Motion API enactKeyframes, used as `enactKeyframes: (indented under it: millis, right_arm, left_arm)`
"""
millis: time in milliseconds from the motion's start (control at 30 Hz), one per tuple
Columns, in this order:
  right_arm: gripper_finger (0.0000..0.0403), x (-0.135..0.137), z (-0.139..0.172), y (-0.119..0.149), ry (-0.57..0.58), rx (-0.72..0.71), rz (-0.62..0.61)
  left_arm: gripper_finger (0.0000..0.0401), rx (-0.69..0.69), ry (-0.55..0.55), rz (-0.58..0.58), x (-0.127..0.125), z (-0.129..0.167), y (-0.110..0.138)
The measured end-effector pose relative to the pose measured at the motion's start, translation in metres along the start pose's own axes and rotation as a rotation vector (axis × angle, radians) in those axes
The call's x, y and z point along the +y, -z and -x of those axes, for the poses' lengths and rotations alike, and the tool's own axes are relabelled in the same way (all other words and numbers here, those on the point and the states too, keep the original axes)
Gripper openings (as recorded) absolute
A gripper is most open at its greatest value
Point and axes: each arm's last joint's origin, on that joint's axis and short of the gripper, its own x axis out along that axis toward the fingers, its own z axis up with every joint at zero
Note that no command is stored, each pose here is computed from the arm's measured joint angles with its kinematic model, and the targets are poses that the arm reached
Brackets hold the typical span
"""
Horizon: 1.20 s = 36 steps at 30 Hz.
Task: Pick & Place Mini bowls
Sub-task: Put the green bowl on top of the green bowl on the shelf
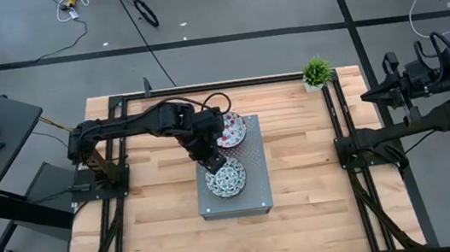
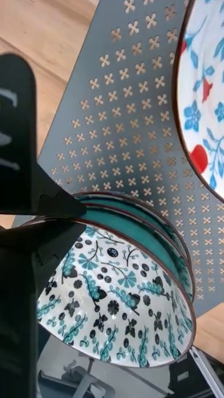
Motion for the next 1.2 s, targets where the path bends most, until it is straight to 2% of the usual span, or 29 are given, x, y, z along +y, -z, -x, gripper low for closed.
enactKeyframes:
  millis: [167, 667, 1000, 1200]
  right_arm:
    - [0.0029, 0.0, -0.0001, 0.0, 0.0, 0.0, 0.0]
    - [0.0029, 0.0, -0.0001, 0.0, 0.0, 0.0, 0.0]
    - [0.0029, 0.0, -0.0001, 0.0, 0.0, 0.0, 0.0]
    - [0.0029, 0.0, 0.0, 0.0, 0.0, 0.0, 0.0]
  left_arm:
    - [0.0029, 0.005, 0.008, 0.0, -0.0003, -0.0002, 0.0]
    - [0.004, 0.004, 0.015, -0.018, -0.0008, -0.0003, -0.0003]
    - [0.0115, -0.008, 0.015, -0.02, -0.0014, 0.0, -0.0009]
    - [0.0143, -0.004, 0.021, -0.03, -0.0014, 0.0001, -0.0008]
